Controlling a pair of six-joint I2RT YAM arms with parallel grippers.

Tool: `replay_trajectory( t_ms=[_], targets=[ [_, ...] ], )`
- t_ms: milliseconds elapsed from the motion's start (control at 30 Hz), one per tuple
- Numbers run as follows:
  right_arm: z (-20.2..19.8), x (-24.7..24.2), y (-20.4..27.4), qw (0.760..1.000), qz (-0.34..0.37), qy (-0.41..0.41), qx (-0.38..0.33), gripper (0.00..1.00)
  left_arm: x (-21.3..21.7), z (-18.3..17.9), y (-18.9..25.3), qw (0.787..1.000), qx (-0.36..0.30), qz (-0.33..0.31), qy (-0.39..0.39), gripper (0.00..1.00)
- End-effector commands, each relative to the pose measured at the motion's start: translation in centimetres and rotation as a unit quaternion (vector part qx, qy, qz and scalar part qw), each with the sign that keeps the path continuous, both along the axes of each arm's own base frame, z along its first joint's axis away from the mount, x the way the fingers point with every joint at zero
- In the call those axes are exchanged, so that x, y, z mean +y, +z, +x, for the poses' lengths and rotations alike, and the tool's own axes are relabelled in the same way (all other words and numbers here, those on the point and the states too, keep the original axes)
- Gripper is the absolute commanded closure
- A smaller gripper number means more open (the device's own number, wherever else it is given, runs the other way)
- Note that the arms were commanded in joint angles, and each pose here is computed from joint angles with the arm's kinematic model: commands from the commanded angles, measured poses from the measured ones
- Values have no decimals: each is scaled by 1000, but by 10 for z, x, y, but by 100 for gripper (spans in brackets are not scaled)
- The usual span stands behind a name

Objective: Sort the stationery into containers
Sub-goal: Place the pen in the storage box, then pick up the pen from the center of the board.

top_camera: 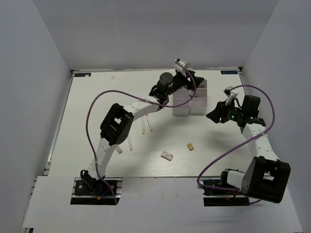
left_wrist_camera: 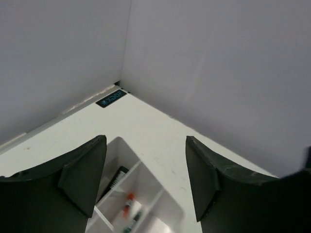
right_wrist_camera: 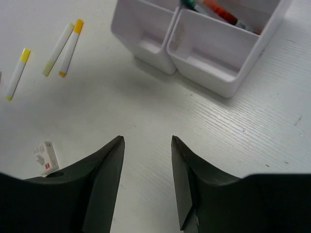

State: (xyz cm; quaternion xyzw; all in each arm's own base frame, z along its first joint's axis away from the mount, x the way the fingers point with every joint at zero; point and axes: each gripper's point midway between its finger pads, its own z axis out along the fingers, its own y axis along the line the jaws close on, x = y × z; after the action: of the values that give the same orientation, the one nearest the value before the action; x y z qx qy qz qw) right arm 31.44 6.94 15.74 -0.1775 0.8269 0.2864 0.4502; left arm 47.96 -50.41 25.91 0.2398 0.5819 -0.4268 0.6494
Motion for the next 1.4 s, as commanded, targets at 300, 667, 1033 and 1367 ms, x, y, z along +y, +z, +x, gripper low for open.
replay_trajectory(
  t_ms=[300,667,1033,1367],
  targets=[
    [-12,115,14,974,-59,220,-21,54,215,-110,73,959,168,39,224,0],
    [42,250,0,964,-154,213,42,47,336,-230,-46,835,427,-4,346,0],
    [38,292,-81,955,-224,139,136,51,377,-279,-79,782,488,-16,387,0],
    [35,319,-103,953,-230,143,133,51,373,-280,-88,774,502,4,385,0]
  ],
)
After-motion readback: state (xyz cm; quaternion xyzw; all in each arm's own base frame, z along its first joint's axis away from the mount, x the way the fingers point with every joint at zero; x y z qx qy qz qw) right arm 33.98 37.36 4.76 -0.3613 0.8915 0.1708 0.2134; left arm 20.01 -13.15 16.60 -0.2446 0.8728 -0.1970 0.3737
